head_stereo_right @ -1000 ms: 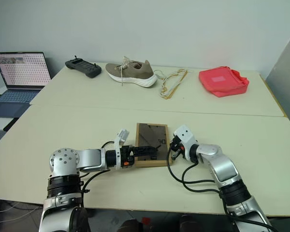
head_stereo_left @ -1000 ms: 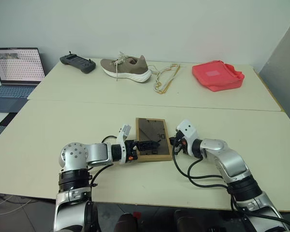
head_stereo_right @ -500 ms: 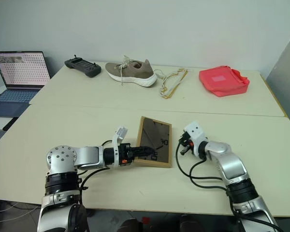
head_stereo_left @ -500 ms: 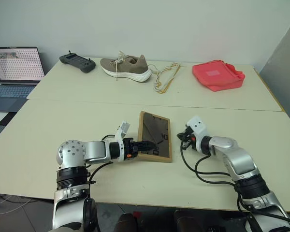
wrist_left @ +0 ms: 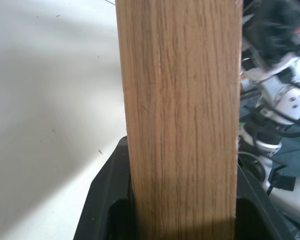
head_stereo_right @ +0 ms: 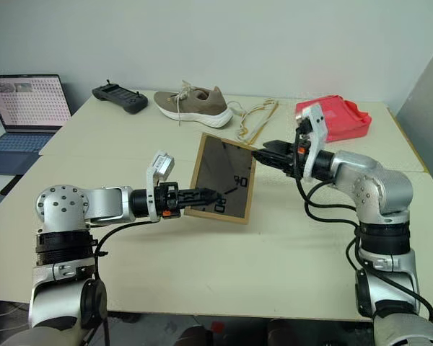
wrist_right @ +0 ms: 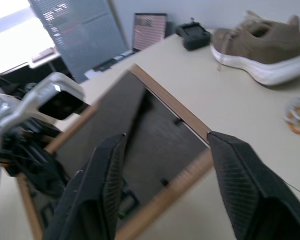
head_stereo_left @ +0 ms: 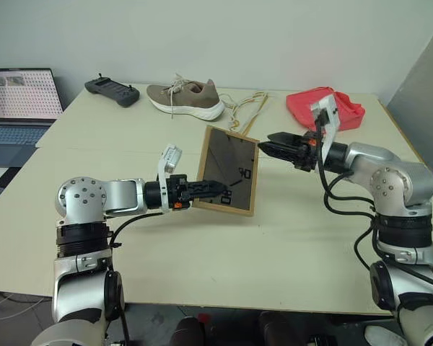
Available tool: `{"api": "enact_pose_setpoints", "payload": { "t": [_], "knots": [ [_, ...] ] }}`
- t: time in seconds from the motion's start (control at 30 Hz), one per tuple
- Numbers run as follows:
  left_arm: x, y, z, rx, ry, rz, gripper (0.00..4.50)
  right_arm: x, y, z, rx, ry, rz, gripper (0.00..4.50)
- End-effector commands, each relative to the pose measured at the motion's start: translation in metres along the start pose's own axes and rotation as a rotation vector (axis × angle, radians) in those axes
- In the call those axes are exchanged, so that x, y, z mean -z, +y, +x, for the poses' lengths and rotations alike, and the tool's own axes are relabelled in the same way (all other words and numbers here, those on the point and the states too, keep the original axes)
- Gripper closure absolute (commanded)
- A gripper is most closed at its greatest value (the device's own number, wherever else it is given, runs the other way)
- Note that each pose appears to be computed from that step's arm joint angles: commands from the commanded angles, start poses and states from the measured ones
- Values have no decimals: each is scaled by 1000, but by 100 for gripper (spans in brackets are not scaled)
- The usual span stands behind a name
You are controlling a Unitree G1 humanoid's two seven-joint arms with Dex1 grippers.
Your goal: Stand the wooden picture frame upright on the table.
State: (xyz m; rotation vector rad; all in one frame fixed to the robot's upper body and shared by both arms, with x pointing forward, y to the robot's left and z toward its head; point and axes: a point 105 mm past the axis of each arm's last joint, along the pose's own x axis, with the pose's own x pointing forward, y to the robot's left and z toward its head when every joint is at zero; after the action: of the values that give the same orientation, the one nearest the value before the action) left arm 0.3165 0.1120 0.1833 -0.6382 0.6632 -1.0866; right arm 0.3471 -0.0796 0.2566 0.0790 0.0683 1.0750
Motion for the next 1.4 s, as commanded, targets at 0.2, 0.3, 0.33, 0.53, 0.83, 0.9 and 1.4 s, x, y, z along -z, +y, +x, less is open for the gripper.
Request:
{"api": "enact_pose_setpoints", "payload": {
  "t": [0.2, 0.3, 0.33, 0.53, 0.83, 0.9, 1.4],
  "knots": [
    [-23, -19, 2, 68, -44, 130, 324, 7, 18, 39, -52, 64, -143, 5],
    [-22, -17, 1, 65, -39, 137, 324, 8, 23, 52, -61, 62, -165, 5],
    [-22, -15, 1, 59, -37, 139, 324, 6, 28, 56, -80, 53, -171, 5],
    [-17, -10, 2, 44, -31, 136, 324, 0, 61, 55, -235, 0, -141, 5],
    [-9, -5, -1, 39, -25, 107, 324, 12, 66, 0, -318, 49, -72, 5],
    [-6, -7, -1, 52, -10, 96, 324, 17, 52, -9, -242, 72, -90, 5],
    [4, -26, -8, 254, 63, -137, 324, 49, -13, -74, 138, 76, -1644, 5]
  ]
}}
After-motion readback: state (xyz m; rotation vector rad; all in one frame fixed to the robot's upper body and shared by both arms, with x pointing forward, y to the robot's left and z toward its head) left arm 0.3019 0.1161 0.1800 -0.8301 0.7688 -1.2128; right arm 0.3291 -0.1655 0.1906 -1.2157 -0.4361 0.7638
